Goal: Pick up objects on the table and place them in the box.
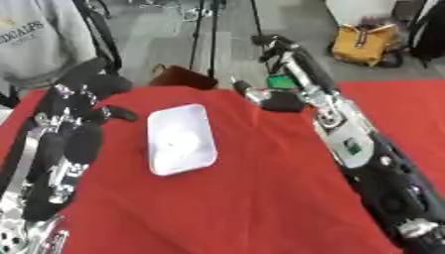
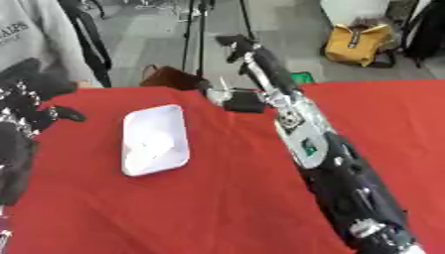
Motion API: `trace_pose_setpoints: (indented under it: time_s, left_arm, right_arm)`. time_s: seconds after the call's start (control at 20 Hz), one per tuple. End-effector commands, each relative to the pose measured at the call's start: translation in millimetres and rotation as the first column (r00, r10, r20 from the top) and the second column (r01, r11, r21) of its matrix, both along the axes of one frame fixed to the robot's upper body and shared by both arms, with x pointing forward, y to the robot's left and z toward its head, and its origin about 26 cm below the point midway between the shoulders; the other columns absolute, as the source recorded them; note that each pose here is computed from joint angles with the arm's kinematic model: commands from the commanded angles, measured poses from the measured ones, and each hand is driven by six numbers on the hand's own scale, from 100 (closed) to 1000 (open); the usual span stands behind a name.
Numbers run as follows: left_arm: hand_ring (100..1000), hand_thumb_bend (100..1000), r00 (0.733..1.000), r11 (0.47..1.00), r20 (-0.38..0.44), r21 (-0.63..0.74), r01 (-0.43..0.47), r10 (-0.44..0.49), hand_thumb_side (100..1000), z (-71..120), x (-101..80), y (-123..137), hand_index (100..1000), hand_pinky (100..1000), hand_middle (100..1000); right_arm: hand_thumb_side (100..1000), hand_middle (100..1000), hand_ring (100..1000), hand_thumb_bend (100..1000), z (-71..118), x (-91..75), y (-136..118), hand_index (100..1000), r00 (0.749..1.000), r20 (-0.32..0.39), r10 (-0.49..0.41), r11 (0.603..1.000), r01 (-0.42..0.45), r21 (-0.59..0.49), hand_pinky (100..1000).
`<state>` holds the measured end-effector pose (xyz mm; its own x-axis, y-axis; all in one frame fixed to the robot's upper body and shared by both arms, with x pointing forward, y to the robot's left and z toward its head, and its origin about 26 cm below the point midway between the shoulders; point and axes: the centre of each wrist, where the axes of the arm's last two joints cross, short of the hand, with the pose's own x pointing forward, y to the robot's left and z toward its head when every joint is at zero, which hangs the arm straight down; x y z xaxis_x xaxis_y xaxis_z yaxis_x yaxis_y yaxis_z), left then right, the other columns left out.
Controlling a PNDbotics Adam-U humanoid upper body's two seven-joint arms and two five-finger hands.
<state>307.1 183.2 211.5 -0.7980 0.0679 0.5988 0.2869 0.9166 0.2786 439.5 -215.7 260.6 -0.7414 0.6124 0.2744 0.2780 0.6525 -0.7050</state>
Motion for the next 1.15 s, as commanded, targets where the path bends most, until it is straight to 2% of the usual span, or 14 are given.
trace_pose_setpoints:
  time_s: [0.05, 0.25, 0.5, 0.65, 0.9, 0.95, 1.0, 1.05, 1.15]
  left_arm:
    - [815, 511, 0.998, 0.998, 0.018, 0.011, -0.063, 0.063, 603, 4.0, -0.5, 12, 913, 628, 716]
    - [815, 514, 0.989, 0.989, 0.002, 0.002, -0.148, 0.148, 600, -1.4, 3.5, 24, 913, 628, 717]
    - [816, 514, 0.973, 0.973, -0.004, -0.01, -0.232, 0.232, 597, -4.9, 7.0, 35, 913, 628, 717]
    - [815, 521, 0.954, 0.953, -0.013, -0.032, -0.301, 0.301, 587, -6.7, 8.9, 46, 913, 629, 717]
    - [815, 519, 0.93, 0.929, -0.03, -0.043, -0.368, 0.367, 589, -10.8, 12.1, 57, 913, 629, 717]
    - [816, 514, 0.926, 0.925, -0.034, -0.041, -0.377, 0.376, 594, -11.9, 12.7, 59, 914, 629, 716]
    - [816, 514, 0.917, 0.917, -0.04, -0.036, -0.397, 0.396, 594, -13.4, 13.6, 64, 914, 629, 716]
    - [815, 520, 0.91, 0.909, -0.045, -0.035, -0.415, 0.413, 584, -14.7, 14.4, 68, 914, 629, 717]
    - [814, 525, 0.869, 0.868, -0.061, -0.053, -0.494, 0.491, 578, -17.7, 15.5, 84, 914, 628, 717]
  right_arm:
    - [614, 824, 708, 491, 32.6, -23.4, -26, 910, 0.997, 0.069, -0.016, 0.999, 0.013, 0.051, 542]
    - [615, 822, 700, 477, 33.6, -46.0, -60, 906, 0.998, 0.036, -0.049, 0.995, 0.046, 0.085, 527]
    - [609, 814, 679, 476, 23.5, -60.7, -95, 905, 0.996, -0.08, -0.037, 0.978, 0.052, 0.203, 491]
    - [615, 804, 665, 456, 16.4, -70.4, -118, 897, 0.991, -0.13, -0.042, 0.954, 0.079, 0.29, 465]
    - [625, 801, 663, 436, 13.3, -88.7, -133, 894, 0.991, -0.129, -0.035, 0.937, 0.078, 0.341, 463]
    - [641, 794, 658, 388, 12.8, -90.8, -134, 885, 0.991, -0.128, -0.039, 0.934, 0.082, 0.348, 458]
    - [641, 794, 658, 388, 11.0, -94.6, -138, 885, 0.991, -0.123, -0.049, 0.927, 0.091, 0.364, 458]
    - [655, 784, 648, 350, 9.4, -97.8, -140, 875, 0.991, -0.121, -0.056, 0.921, 0.098, 0.378, 450]
    - [659, 782, 646, 341, 2.2, -107.1, -148, 874, 0.99, -0.123, -0.07, 0.897, 0.116, 0.427, 448]
